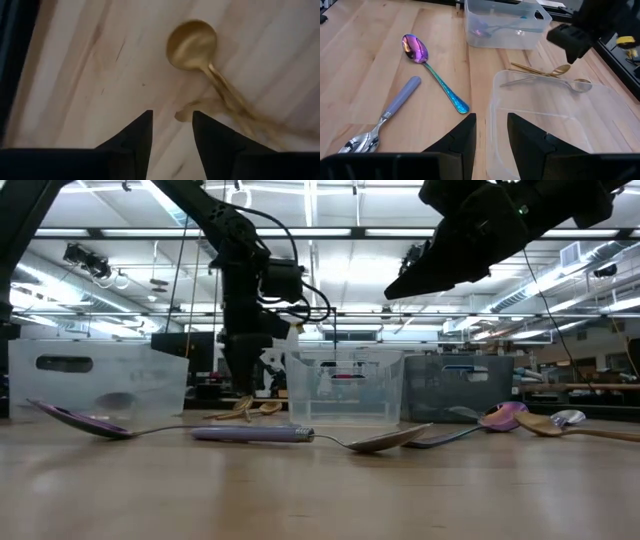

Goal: Sort silverware by color (type)
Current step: Put the gold spoon into the right transparent bin

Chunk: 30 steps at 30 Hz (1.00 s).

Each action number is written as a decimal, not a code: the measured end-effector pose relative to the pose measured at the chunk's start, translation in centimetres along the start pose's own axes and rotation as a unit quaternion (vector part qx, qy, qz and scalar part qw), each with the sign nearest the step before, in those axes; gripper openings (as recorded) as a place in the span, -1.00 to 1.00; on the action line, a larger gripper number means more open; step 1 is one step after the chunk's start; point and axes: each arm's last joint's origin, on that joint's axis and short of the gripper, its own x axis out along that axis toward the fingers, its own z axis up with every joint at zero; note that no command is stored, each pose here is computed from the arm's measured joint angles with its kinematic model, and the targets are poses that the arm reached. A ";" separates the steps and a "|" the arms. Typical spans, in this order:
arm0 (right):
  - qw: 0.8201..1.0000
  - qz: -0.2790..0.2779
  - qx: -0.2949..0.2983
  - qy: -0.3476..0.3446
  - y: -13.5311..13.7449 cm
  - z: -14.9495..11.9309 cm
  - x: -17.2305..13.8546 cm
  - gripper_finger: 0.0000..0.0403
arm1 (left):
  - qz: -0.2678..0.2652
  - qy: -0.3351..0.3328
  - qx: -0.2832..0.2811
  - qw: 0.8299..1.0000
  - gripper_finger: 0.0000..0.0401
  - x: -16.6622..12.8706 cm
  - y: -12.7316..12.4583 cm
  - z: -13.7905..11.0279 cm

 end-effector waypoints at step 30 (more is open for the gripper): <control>1.000 -0.005 0.000 -0.004 -0.1 0.1 0.0 -0.40 | -0.172 -0.026 0.210 0.962 -0.39 4.0 3.7 0.0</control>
